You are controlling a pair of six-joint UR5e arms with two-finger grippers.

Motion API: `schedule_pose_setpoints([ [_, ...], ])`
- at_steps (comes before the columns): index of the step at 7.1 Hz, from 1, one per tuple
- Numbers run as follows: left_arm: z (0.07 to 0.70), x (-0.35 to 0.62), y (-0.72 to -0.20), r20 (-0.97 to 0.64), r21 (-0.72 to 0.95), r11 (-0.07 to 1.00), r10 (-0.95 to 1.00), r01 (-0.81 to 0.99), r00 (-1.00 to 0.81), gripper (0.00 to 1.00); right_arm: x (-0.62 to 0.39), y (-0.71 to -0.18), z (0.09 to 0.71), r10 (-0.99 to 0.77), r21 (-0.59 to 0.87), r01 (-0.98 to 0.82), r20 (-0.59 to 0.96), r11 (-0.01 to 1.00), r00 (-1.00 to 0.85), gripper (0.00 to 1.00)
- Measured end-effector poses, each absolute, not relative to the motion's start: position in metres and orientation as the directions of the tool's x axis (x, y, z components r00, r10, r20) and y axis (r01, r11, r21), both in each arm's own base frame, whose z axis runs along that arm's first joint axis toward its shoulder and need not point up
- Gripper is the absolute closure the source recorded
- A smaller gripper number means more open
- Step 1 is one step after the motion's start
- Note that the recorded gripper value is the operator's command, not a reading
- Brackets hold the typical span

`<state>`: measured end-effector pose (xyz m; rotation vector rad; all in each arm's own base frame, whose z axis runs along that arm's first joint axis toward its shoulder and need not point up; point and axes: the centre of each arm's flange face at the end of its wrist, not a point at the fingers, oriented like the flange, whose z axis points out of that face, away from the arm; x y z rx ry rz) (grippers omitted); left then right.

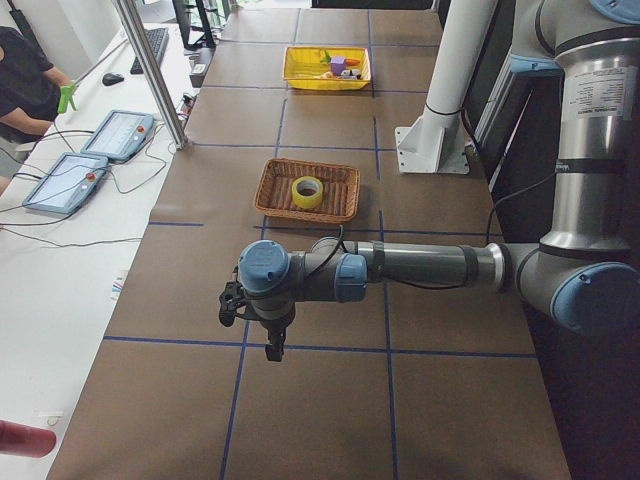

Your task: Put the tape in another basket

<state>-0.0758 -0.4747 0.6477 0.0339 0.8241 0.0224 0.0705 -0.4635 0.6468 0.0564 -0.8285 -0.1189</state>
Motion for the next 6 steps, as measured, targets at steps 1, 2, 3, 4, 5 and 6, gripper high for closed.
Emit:
schedule_pose_setpoints([
  [1,0.6481,-0.0762,-0.4742,-0.733,0.041,0.999,0.036,-0.008,0.680,0.00,0.0706,-0.4633,0.6471,-0.126,0.095,0.083,0.732,0.992,0.670,0.00],
  [2,0.6495,-0.0763,-0.4739,-0.732,0.049,0.999,0.049,-0.019,0.679,0.00,0.0707,-0.4631,0.6476,-0.125,0.094,0.082,0.731,0.992,0.671,0.00],
  [3,0.6524,-0.0762,-0.4739,-0.732,0.058,0.998,0.066,-0.034,0.678,0.00,0.0709,-0.4629,0.6480,-0.124,0.093,0.082,0.731,0.992,0.671,0.00],
  [4,0.6542,-0.0764,-0.4745,-0.731,0.062,0.997,0.073,-0.041,0.678,0.00,0.0711,-0.4628,0.6483,-0.123,0.092,0.082,0.731,0.992,0.671,0.00],
  [5,0.6550,-0.0764,-0.4747,-0.731,0.063,0.997,0.076,-0.043,0.678,0.00,0.0712,-0.4627,0.6485,-0.123,0.092,0.082,0.730,0.992,0.672,0.00],
  [6,0.6550,-0.0763,-0.4749,-0.731,0.064,0.997,0.077,-0.044,0.678,0.00,0.0712,-0.4627,0.6485,-0.123,0.092,0.082,0.730,0.992,0.672,0.00],
])
